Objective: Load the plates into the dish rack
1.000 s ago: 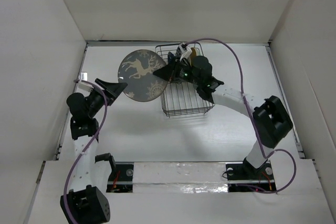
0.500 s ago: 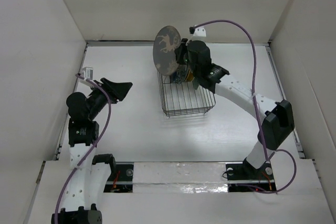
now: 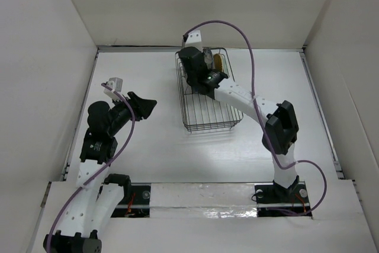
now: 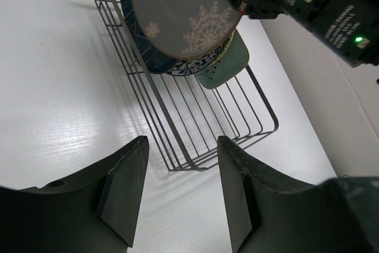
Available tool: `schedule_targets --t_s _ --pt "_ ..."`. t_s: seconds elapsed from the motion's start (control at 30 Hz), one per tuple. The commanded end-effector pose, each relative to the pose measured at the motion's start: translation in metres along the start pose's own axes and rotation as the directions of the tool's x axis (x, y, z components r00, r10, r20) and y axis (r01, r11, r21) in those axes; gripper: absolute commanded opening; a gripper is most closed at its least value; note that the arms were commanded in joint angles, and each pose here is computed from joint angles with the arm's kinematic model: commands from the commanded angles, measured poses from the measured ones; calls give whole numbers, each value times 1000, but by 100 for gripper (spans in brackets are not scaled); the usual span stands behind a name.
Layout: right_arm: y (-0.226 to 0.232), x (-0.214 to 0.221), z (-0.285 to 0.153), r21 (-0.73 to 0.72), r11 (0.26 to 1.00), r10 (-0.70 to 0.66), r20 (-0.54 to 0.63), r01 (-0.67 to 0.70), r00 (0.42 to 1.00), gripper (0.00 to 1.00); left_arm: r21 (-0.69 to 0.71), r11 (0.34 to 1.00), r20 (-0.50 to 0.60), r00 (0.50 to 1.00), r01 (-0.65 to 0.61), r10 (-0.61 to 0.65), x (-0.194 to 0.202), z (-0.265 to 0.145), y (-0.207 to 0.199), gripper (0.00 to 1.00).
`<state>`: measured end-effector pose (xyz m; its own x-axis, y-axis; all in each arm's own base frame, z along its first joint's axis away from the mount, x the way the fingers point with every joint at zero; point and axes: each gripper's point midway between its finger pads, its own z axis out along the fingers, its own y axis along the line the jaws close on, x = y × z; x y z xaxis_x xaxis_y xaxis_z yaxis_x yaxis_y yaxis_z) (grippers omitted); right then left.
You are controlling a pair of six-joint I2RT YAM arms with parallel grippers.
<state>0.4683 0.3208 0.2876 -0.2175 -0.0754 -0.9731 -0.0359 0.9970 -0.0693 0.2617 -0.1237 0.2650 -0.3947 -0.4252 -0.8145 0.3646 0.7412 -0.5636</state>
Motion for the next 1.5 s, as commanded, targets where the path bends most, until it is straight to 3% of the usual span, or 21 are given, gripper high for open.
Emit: schedule_targets --t_s 0.0,0.37,0.7,1.07,1.23,1.47 --pt "-16 -62 -12 106 992 52 141 -67 989 0 3 996 57 994 -89 89 -22 -6 -13 46" --pt "6 -75 -27 223 960 -207 163 168 965 0 10 996 52 995 -88 87 -20 -7 -14 44" --pt "13 -46 -11 220 956 -224 121 194 967 0 1 996 53 995 -86 86 -20 -7 -12 43" --pt "23 2 5 241 958 -175 58 156 983 0 -10 996 49 995 -85 85 -19 -7 -10 42" --pt "11 -13 -12 336 937 -136 99 95 986 0 -6 996 49 995 -86 86 -20 -7 -11 42" --pt "-30 -37 -44 490 866 -8 214 -101 977 0 -6 997 39 996 -79 79 -18 -5 -10 41"
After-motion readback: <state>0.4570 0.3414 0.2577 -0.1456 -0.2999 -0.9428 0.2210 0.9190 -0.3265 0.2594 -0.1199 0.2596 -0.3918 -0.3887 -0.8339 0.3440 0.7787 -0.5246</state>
